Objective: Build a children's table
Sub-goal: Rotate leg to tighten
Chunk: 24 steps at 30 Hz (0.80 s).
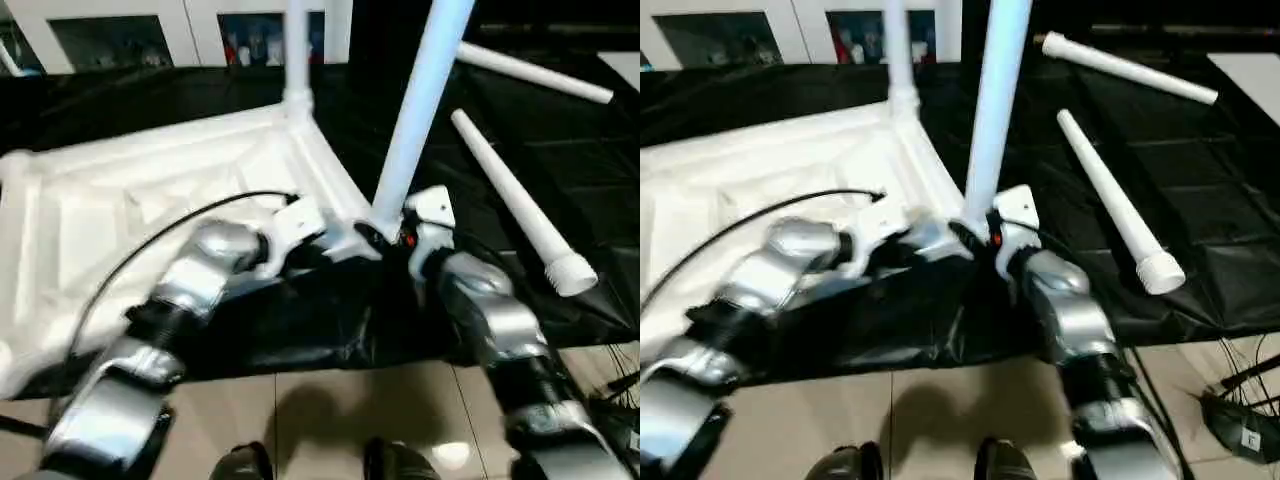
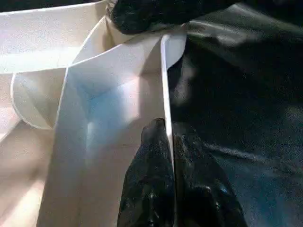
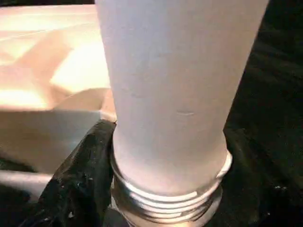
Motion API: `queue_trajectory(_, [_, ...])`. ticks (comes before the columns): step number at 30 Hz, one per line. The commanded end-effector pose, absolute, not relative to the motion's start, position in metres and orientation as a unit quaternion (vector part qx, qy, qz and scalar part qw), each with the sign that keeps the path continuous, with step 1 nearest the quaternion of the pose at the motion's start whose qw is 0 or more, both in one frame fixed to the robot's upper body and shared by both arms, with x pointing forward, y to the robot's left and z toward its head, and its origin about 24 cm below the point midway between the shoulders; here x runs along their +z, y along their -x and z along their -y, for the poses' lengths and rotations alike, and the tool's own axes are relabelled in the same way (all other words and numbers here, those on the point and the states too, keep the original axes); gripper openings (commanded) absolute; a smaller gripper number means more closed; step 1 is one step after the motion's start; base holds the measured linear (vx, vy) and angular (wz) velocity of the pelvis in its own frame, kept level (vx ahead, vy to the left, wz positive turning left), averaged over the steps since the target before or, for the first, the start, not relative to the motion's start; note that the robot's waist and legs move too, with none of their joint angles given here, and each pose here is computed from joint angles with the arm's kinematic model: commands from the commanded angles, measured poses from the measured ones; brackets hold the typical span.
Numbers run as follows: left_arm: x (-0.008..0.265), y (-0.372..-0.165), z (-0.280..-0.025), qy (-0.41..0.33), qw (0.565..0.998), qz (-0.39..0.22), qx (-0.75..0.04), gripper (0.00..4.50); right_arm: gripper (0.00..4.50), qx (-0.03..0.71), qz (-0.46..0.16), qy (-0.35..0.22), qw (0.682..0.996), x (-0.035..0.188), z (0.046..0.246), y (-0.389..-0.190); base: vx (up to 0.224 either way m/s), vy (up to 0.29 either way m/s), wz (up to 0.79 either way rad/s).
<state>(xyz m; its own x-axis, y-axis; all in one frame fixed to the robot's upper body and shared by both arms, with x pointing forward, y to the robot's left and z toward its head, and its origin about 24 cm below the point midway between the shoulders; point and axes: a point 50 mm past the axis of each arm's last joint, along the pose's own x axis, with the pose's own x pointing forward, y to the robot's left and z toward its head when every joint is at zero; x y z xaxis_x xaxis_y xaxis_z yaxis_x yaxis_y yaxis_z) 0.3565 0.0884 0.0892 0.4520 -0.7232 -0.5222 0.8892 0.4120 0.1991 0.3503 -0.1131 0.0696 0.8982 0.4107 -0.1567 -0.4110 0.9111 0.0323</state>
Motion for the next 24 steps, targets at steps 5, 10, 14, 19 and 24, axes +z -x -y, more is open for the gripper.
queue_trajectory(5, [0.083, -0.365, -0.061, -0.225, 0.848, -0.176, -0.447, 0.0, 2.74, 0.122, -0.174, -0.016, 0.977, 0.03, 0.097, -0.348, -0.01, 0.006, -0.01])
queue_trajectory(10, [0.084, -0.365, -0.061, -0.236, 0.839, -0.172, -0.459, 0.0, 2.74, 0.136, -0.158, -0.029, 0.978, 0.034, 0.096, -0.35, 0.0, 0.0, 0.0])
queue_trajectory(14, [0.082, -0.365, -0.067, -0.25, 0.829, -0.172, -0.469, 0.0, 3.51, 0.152, -0.113, -0.022, 0.982, 0.049, 0.101, -0.354, 0.0, 0.0, 0.0])
queue_trajectory(19, [0.082, -0.365, -0.074, -0.257, 0.824, -0.171, -0.475, 0.0, 3.93, 0.178, -0.075, 0.008, 0.981, 0.067, 0.119, -0.354, 0.0, 0.0, 0.0])
queue_trajectory(24, [0.084, -0.362, -0.081, -0.26, 0.815, -0.163, -0.491, 0.0, 4.37, 0.223, -0.069, 0.039, 0.972, 0.077, 0.136, -0.346, 0.0, 0.0, 0.0])
